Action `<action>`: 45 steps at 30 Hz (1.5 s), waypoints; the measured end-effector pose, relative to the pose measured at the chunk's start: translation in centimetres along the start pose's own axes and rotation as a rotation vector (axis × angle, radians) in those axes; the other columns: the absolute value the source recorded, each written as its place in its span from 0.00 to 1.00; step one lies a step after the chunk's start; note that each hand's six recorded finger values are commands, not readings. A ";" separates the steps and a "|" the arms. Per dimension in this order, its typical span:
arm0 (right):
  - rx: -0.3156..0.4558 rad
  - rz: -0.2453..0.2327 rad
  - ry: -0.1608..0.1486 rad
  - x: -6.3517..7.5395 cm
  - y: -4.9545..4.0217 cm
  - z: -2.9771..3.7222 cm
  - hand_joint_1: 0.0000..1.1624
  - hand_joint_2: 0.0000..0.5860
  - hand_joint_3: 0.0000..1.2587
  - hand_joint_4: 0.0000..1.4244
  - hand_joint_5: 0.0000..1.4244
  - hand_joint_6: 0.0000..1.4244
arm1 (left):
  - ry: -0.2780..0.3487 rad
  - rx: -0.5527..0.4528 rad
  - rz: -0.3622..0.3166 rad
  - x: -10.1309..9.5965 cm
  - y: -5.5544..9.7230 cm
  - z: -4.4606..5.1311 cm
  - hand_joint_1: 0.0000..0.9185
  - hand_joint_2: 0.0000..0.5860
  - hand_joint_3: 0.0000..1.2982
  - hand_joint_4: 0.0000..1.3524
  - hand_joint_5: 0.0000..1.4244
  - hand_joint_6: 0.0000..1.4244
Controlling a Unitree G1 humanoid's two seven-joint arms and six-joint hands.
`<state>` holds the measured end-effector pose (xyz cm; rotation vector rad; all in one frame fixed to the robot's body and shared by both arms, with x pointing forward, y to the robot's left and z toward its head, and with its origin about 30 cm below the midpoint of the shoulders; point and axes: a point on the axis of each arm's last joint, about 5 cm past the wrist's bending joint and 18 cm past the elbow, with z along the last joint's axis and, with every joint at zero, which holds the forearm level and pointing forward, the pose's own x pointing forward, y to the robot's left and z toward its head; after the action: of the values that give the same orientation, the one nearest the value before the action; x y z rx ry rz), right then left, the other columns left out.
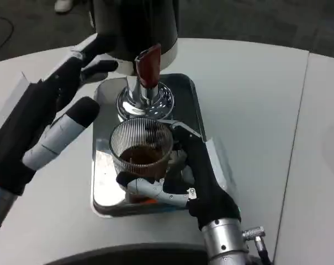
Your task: Grasp the cup under the faucet to collect the drink, then remove the cup.
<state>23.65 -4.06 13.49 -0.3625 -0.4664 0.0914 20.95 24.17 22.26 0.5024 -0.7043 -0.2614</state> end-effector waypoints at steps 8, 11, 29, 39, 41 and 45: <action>0.008 0.019 -0.010 -1.0 -0.79 0.55 0.77 0.27 0.52 0.52 0.69 0.71 | 0.003 0.055 -0.075 -1.6 1.3 -0.17 0.00 0.08 0.12 0.10 0.15 0.14; 0.018 0.024 -0.023 -1.3 -1.25 1.01 0.77 0.27 0.52 0.52 0.69 0.71 | 0.010 0.082 -0.089 -2.2 1.8 -0.23 0.00 0.08 0.12 0.10 0.15 0.14; 0.048 0.075 -0.010 -3.7 -3.33 1.82 0.77 0.25 0.52 0.52 0.69 0.71 | -0.019 0.285 -0.267 -5.9 3.9 0.08 0.00 0.08 0.12 0.12 0.16 0.14; 0.027 0.156 -0.019 -5.5 -6.28 2.42 0.77 0.25 0.52 0.52 0.68 0.71 | -0.033 0.344 -0.371 -7.1 4.4 0.74 0.00 0.08 0.11 0.08 0.13 0.12; 0.020 0.169 -0.020 -5.9 -6.96 2.60 0.77 0.25 0.52 0.52 0.69 0.71 | -0.041 0.364 -0.387 -7.3 4.4 0.95 0.00 0.08 0.11 0.08 0.13 0.12; 0.012 0.183 -0.033 -6.3 -7.60 3.08 0.77 0.25 0.52 0.52 0.69 0.71 | -0.074 0.409 -0.424 -7.1 4.4 1.45 0.00 0.08 0.11 0.08 0.13 0.11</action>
<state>16.69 -11.22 16.14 -0.3915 -0.4647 0.2787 15.02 30.19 21.60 1.0395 -0.7218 -0.5397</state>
